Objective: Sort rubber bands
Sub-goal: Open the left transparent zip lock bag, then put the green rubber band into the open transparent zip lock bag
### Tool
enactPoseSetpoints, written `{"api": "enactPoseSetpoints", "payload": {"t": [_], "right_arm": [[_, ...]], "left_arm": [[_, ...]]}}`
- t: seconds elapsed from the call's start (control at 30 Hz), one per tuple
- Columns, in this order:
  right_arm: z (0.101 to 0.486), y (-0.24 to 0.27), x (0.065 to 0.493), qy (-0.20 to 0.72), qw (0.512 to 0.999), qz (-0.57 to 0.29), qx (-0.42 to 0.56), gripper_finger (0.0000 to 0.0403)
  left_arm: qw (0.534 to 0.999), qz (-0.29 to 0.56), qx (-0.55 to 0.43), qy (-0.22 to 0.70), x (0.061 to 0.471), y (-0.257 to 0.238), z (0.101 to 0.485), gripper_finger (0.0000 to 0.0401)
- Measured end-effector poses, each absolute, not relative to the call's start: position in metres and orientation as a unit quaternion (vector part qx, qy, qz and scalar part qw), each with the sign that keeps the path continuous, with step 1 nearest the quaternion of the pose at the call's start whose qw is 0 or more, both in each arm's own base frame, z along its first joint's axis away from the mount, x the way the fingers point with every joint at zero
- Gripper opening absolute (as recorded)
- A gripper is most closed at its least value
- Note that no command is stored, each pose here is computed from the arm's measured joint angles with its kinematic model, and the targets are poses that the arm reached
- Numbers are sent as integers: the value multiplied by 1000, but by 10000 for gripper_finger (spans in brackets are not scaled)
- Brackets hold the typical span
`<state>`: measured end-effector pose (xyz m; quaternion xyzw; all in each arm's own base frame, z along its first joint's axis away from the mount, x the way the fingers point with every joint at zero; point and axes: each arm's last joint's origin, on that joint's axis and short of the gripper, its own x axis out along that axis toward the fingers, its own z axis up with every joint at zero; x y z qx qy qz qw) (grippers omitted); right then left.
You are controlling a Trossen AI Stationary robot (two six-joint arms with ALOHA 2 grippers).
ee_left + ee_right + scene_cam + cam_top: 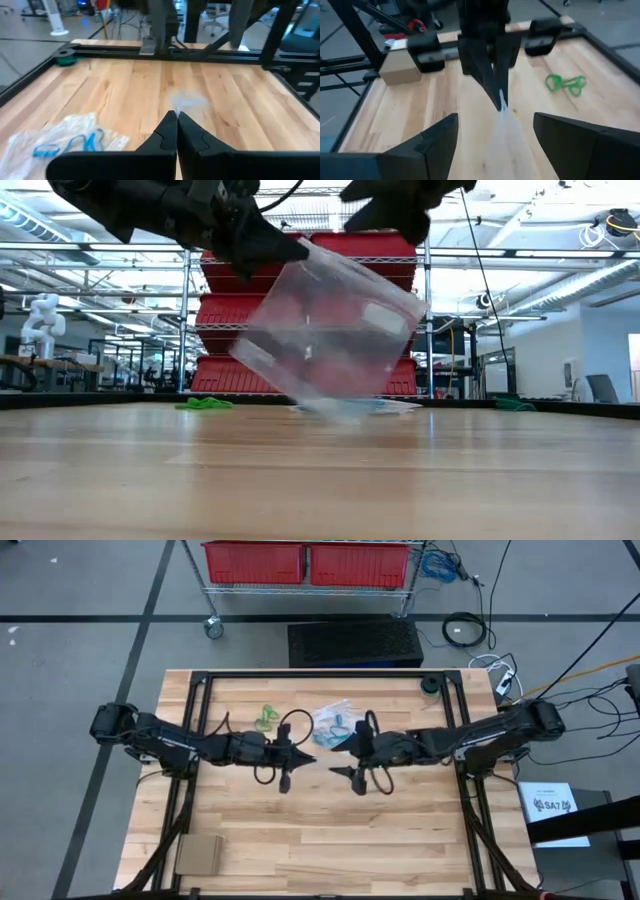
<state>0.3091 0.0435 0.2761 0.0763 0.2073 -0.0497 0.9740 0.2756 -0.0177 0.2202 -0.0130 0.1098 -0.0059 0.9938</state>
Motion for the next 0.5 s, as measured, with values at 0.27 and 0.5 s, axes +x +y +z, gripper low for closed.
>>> {"api": "enactPoseSetpoints", "payload": {"t": [0.27, 0.5], "right_arm": [[285, 21, 291, 241, 963, -113, 47, 251], [247, -15, 321, 265, 960, -71, 66, 251]], "left_arm": [[994, 37, -4, 105, 263, -33, 222, 0], [991, 81, 12, 104, 231, -53, 239, 0]]}}
